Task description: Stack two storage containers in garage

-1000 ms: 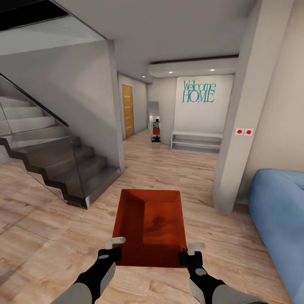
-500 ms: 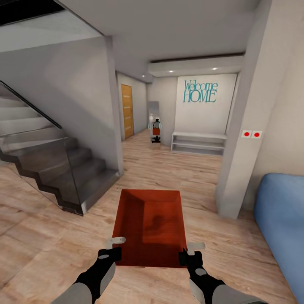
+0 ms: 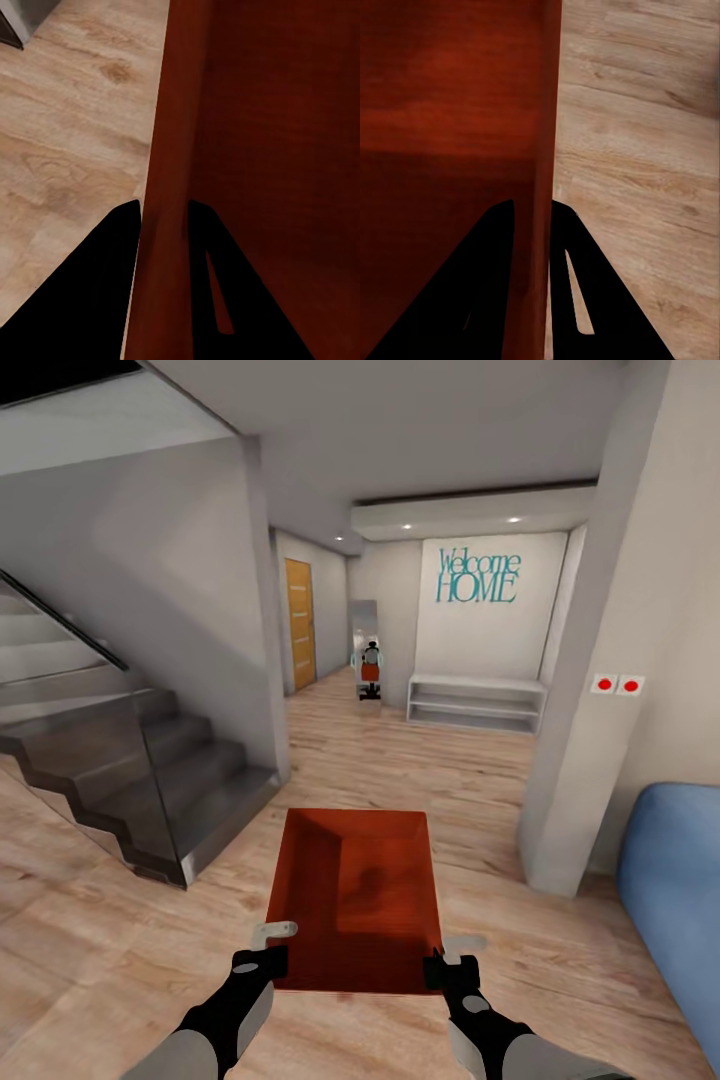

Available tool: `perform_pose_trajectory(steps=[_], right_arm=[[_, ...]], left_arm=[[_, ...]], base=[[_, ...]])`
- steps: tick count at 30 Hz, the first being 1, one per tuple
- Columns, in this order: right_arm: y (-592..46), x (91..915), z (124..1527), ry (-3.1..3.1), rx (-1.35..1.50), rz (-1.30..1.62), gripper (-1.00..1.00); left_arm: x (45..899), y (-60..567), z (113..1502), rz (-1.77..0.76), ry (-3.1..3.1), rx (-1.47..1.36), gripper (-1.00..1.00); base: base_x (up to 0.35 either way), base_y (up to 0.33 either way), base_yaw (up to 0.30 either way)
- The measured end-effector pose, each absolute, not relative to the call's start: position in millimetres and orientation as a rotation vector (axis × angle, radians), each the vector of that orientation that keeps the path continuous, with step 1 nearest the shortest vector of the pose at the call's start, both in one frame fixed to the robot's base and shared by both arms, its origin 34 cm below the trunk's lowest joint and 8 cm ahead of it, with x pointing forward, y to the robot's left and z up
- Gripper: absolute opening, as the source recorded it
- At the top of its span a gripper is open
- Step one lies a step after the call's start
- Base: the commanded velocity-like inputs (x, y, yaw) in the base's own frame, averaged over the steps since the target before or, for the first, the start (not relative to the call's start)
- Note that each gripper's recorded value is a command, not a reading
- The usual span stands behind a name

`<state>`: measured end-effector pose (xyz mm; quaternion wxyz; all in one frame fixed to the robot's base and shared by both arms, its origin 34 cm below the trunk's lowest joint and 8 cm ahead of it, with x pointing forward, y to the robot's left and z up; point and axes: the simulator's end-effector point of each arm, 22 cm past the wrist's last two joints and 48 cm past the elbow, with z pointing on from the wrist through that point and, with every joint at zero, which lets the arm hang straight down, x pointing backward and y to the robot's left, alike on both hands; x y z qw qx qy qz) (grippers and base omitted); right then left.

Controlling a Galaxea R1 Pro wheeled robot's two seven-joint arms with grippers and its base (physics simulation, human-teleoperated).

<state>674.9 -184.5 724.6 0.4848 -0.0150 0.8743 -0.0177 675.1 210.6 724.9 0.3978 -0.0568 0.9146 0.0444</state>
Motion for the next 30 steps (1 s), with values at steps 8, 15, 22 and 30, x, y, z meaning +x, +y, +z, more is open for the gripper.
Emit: perform_pose_trajectory(steps=[8, 15, 22, 30], right_arm=[[-184.3, 674.9, 724.5, 2.129, -0.037, -0.043, -1.00], [-184.3, 675.0, 724.6, 2.128, -0.036, -0.043, -1.00], [-184.4, 675.0, 724.6, 2.129, -0.037, -0.043, -1.00], [-184.4, 675.2, 724.8, 2.128, -0.037, -0.043, -1.00]], left_arm=[[674.9, 210.8, 724.7, 0.112, 2.317, -0.145, -1.00], [675.2, 210.8, 725.0, 0.112, 2.316, -0.144, -1.00], [675.1, 210.7, 724.8, 0.112, 2.316, -0.144, -1.00], [675.2, 210.7, 725.1, 0.112, 2.316, -0.144, -1.00]], base=[[0.322, 0.000, 0.000], [0.322, 0.000, 0.000], [0.322, 0.000, 0.000], [0.322, 0.000, 0.000]])
